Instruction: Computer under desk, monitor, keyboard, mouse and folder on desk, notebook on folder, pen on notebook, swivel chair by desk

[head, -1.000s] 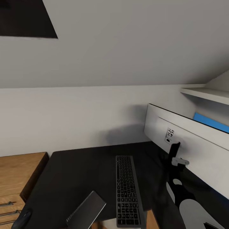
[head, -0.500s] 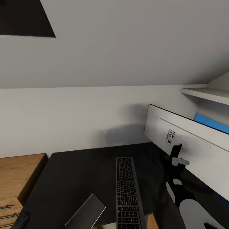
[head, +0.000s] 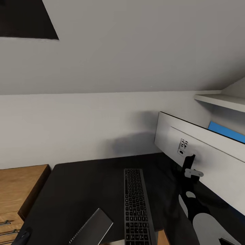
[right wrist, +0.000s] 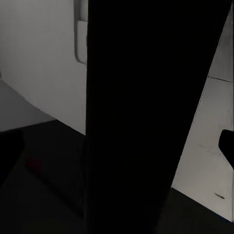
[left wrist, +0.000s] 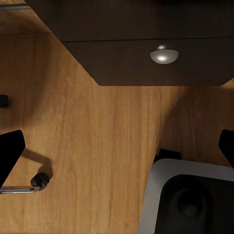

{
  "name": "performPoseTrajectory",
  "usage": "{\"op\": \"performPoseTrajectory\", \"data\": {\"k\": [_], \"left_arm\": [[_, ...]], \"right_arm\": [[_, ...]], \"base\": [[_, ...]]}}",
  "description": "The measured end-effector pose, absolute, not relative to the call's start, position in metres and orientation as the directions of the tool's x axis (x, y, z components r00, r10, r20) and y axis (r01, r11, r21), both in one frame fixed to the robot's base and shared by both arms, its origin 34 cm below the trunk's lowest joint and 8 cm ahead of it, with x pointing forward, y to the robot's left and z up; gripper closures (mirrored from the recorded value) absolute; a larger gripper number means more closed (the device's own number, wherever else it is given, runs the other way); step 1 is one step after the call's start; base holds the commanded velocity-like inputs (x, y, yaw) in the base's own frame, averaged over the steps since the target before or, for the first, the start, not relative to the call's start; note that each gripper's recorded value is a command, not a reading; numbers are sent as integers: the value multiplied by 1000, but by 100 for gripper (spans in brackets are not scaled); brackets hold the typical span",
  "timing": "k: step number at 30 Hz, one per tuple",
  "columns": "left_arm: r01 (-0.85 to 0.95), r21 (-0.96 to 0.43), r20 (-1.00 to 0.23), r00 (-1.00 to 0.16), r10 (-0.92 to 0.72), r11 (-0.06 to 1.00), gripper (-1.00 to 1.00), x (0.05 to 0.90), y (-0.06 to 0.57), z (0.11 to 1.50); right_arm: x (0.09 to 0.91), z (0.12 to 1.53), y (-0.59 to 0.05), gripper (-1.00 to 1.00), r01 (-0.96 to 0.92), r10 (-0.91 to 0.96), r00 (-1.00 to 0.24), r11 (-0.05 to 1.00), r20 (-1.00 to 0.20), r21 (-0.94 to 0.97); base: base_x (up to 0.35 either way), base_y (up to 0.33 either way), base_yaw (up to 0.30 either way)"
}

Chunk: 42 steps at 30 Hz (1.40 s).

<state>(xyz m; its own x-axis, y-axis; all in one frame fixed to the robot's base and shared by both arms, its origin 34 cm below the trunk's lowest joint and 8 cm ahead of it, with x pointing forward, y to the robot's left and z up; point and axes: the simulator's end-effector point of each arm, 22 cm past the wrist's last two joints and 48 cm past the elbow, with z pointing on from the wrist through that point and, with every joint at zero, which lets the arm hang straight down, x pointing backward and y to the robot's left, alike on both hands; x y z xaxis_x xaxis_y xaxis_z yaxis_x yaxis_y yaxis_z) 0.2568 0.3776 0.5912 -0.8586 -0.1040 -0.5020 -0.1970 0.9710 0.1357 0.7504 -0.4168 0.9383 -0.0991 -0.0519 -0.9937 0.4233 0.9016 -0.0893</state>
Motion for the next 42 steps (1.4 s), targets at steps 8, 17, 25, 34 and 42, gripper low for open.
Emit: {"op": "performPoseTrajectory", "data": {"k": [8, 17, 25, 34, 42], "left_arm": [[-197, 136, -502, -858, -104, 971, -100, 257, 378, 591], [-197, 136, -502, -858, -104, 971, -100, 257, 378, 591], [-197, 136, -502, -859, -104, 971, -100, 257, 378, 591], [-197, 140, -501, -859, -102, 970, -100, 256, 381, 592], [-196, 146, -502, -859, -98, 970, -100, 256, 385, 592]], "right_arm": [[742, 936, -437, -100, 472, -21, -98, 879, -995, -65], [741, 935, -439, -100, 476, -20, -99, 877, -995, -65], [741, 935, -440, 100, 480, -18, -99, 875, -995, -64], [741, 935, -440, 100, 481, -16, -99, 874, -995, -61], [741, 935, -440, 100, 479, -20, -100, 876, -995, -66]], "base": [[2, 0, 0], [0, 0, 0], [0, 0, 0], [0, 0, 0], [0, 0, 0]]}}
